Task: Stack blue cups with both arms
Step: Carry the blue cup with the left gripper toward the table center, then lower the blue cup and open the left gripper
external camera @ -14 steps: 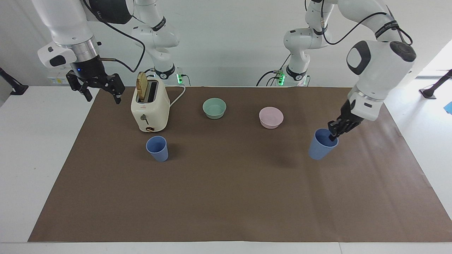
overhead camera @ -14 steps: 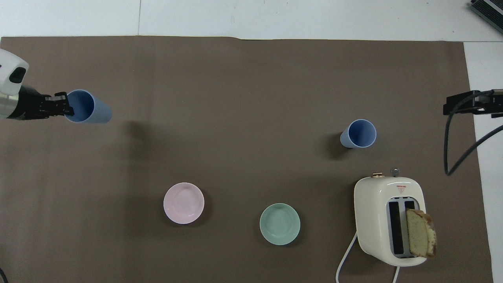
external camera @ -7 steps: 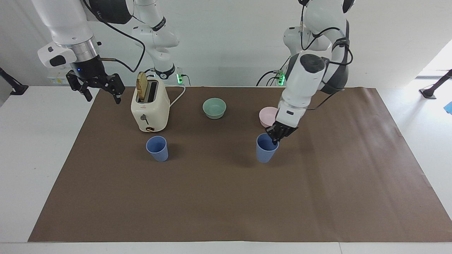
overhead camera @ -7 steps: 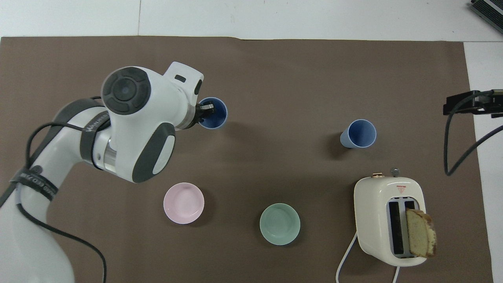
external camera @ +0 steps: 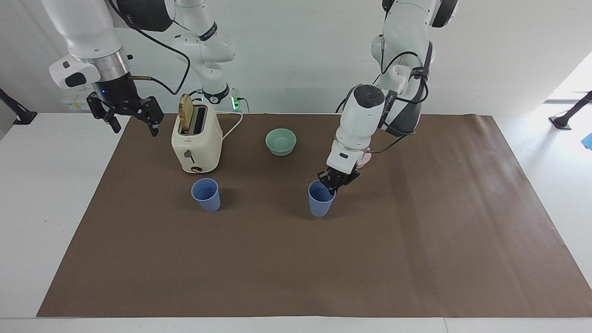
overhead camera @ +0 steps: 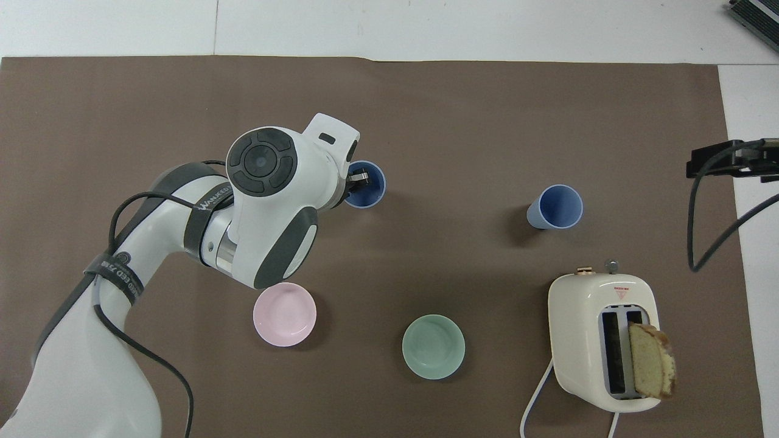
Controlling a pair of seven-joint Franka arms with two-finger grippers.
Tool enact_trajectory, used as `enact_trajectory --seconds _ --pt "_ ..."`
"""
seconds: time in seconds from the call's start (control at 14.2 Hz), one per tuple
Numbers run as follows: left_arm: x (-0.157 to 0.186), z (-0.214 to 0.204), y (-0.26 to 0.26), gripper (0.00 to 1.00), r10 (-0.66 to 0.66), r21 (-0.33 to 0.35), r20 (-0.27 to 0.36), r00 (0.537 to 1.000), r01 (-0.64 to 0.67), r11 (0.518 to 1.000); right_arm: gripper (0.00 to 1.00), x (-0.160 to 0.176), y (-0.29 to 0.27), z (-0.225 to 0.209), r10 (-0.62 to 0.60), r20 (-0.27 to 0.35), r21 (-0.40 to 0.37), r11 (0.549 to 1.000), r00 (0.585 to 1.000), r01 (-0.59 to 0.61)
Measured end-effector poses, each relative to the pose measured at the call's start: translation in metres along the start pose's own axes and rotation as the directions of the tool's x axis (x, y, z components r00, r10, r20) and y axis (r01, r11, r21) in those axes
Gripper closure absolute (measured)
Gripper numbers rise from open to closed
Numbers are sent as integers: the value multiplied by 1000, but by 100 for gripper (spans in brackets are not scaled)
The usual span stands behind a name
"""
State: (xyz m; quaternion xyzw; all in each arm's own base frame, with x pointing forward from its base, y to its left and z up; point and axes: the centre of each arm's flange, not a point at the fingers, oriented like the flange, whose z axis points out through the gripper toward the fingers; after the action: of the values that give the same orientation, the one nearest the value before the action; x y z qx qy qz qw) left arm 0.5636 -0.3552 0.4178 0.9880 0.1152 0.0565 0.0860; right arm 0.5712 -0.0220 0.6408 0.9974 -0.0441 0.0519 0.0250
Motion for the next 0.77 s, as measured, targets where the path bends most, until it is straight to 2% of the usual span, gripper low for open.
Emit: enact_trajectory --seconds 0.28,0.77 --pt "-20 24 15 96 30 5 17 999 -30 1000 0 0 0 0 0 0 0 1000 1000 0" --pt "-20 38 13 96 38 20 15 999 -38 999 0 0 0 0 0 0 0 1000 1000 0"
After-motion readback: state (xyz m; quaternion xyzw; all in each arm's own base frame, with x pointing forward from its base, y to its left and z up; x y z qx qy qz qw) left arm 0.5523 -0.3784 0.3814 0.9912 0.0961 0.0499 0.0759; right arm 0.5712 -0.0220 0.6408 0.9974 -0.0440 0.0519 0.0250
